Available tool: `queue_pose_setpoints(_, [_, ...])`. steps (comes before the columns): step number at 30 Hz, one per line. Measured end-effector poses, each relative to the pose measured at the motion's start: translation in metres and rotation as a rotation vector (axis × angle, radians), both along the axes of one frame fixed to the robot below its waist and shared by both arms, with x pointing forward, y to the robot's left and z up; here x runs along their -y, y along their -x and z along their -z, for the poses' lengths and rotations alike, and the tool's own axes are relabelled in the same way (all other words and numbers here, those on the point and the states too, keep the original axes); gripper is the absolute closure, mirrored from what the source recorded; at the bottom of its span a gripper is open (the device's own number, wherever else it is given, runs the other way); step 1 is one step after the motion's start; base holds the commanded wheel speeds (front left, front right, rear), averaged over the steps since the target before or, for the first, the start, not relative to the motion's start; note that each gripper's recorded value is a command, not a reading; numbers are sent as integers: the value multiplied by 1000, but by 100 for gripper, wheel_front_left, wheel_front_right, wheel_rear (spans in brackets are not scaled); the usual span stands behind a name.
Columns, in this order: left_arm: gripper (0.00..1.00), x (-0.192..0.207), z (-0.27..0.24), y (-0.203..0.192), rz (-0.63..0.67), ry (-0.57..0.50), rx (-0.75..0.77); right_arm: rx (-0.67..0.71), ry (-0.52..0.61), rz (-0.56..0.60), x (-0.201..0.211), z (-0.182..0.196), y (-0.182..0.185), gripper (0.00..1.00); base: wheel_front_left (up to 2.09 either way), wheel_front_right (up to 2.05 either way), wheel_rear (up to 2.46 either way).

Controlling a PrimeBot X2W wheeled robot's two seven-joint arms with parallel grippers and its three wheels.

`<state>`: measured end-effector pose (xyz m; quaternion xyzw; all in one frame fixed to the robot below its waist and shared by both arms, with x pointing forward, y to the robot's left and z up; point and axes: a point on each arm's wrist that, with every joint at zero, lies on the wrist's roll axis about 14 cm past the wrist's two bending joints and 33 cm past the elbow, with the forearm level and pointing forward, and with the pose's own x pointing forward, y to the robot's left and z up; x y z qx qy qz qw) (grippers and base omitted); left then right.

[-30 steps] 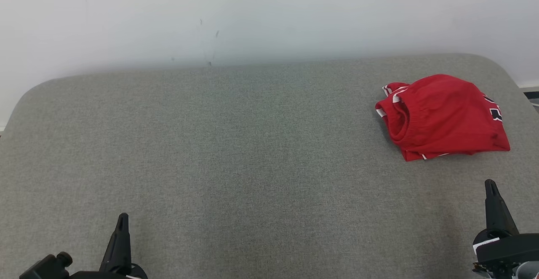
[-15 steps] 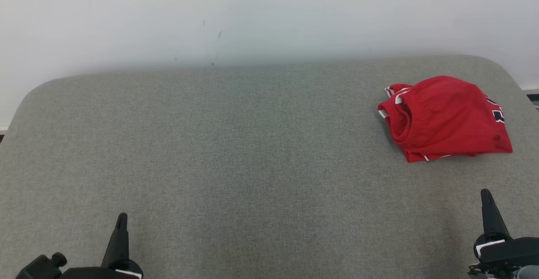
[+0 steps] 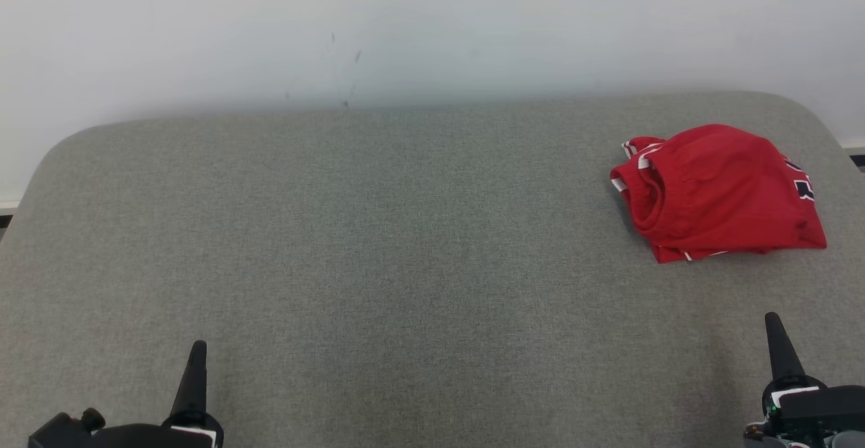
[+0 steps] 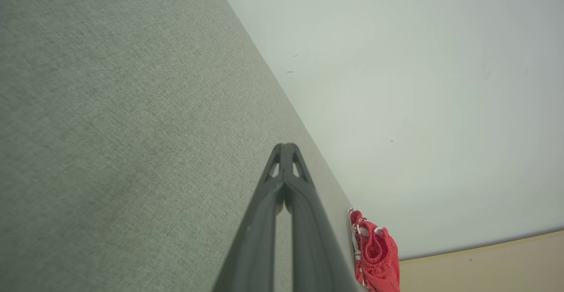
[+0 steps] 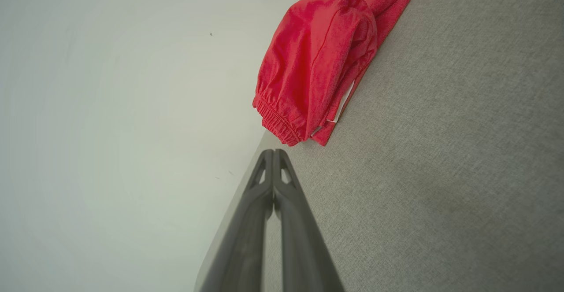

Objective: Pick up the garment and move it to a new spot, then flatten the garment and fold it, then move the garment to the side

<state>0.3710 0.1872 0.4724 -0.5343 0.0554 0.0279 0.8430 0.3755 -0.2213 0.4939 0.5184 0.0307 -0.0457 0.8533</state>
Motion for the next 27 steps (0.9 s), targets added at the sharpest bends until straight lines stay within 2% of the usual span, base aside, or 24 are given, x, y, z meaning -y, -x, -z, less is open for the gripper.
queue_pose_setpoints(27, [100, -6, -4, -6, -39, 376, 12, 15, -414, 17, -13, 13, -2, 100, 0, 0, 0])
